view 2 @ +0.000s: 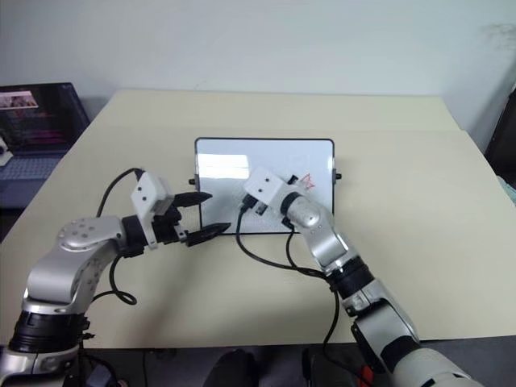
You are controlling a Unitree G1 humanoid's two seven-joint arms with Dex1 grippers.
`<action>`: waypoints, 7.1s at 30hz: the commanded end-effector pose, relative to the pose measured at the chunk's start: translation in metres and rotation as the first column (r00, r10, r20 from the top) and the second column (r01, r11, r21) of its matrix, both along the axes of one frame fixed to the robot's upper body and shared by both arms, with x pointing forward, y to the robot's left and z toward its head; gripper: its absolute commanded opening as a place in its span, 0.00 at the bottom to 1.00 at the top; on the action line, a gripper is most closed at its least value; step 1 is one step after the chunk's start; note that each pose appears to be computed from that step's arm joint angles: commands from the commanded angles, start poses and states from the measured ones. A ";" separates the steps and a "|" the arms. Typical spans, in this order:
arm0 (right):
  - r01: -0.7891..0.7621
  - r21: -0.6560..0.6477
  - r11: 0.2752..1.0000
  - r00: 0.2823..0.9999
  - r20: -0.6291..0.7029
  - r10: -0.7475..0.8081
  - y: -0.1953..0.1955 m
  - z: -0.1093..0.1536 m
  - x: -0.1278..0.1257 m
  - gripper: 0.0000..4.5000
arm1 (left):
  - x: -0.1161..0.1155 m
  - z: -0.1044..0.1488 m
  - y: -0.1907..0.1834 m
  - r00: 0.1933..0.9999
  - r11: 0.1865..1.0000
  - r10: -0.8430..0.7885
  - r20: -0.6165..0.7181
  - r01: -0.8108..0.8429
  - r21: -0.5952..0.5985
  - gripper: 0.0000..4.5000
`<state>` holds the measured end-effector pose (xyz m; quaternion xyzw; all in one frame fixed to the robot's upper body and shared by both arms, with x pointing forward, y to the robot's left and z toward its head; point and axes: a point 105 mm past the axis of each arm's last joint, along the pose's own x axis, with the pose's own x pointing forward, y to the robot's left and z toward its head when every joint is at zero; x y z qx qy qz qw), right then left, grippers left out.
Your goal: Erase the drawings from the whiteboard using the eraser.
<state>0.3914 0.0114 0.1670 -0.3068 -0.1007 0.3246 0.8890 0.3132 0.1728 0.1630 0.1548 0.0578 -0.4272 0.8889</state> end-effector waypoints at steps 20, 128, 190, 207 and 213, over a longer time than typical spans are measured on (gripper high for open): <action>-0.043 -0.168 0.985 0.988 -0.157 0.016 -0.015 -0.044 -0.009 0.25 | -0.002 0.011 -0.005 0.999 0.999 -0.032 0.038 0.032 -0.003 1.00; -0.090 -0.372 0.924 0.994 -0.097 0.057 -0.045 -0.040 -0.021 0.25 | -0.001 0.011 -0.010 0.998 0.998 -0.055 0.038 0.056 -0.005 1.00; 0.242 0.191 0.951 0.967 0.037 -0.254 -0.096 0.021 -0.005 0.25 | 0.004 0.013 -0.036 0.978 0.979 -0.204 0.045 0.205 -0.009 1.00; 0.325 0.087 0.942 0.944 -0.091 -0.318 -0.111 -0.015 -0.001 0.25 | 0.000 0.011 -0.032 0.981 0.982 -0.190 0.035 0.191 -0.011 1.00; 0.151 0.052 0.987 0.958 -0.254 -0.133 -0.079 -0.041 -0.026 0.25 | 0.000 0.011 -0.032 0.981 0.982 -0.189 0.038 0.189 -0.011 1.00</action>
